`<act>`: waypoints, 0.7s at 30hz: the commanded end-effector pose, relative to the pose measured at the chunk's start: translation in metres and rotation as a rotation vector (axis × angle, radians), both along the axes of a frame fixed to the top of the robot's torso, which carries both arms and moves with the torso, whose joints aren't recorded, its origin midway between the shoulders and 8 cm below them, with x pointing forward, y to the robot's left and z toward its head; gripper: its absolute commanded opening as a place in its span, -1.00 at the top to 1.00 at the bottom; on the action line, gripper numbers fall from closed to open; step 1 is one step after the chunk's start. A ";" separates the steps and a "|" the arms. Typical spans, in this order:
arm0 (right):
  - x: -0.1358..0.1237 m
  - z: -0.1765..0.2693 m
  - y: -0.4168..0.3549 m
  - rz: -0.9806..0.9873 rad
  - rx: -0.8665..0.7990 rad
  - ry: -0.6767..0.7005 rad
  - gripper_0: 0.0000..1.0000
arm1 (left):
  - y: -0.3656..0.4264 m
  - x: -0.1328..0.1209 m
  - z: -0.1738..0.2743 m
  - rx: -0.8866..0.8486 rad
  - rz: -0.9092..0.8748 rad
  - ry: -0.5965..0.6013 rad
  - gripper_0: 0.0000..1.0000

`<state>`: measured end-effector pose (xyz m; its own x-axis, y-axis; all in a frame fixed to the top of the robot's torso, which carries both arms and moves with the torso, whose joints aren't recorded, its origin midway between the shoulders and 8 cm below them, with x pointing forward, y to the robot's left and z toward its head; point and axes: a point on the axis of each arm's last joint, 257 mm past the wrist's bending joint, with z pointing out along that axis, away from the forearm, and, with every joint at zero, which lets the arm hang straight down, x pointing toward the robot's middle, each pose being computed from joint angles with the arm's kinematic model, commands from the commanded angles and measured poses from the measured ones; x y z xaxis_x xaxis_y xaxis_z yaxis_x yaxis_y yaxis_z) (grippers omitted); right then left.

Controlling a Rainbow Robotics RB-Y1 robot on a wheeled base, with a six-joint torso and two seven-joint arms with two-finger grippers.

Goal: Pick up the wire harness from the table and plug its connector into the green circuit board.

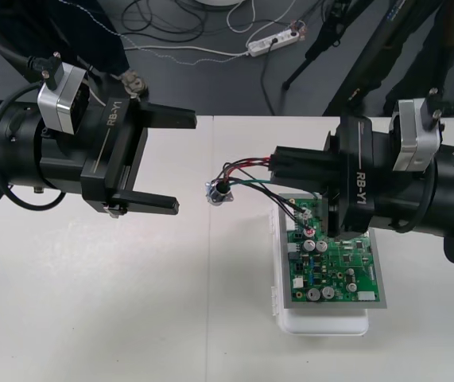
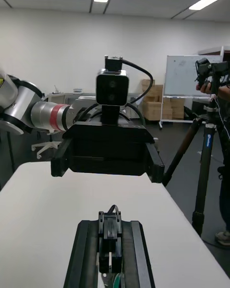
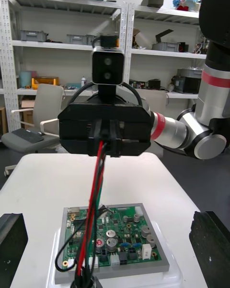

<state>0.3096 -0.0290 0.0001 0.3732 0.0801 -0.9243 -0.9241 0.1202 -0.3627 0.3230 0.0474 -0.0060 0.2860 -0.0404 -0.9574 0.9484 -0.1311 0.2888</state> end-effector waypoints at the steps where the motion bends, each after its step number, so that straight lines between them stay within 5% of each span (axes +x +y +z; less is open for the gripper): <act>1: -0.014 0.003 0.012 0.025 0.013 -0.039 0.99 | -0.013 0.002 0.023 -0.026 0.005 -0.011 -1.00; 21: -0.016 0.003 0.014 0.028 0.010 -0.071 0.98 | -0.035 -0.006 0.020 -0.008 -0.043 -0.038 -1.00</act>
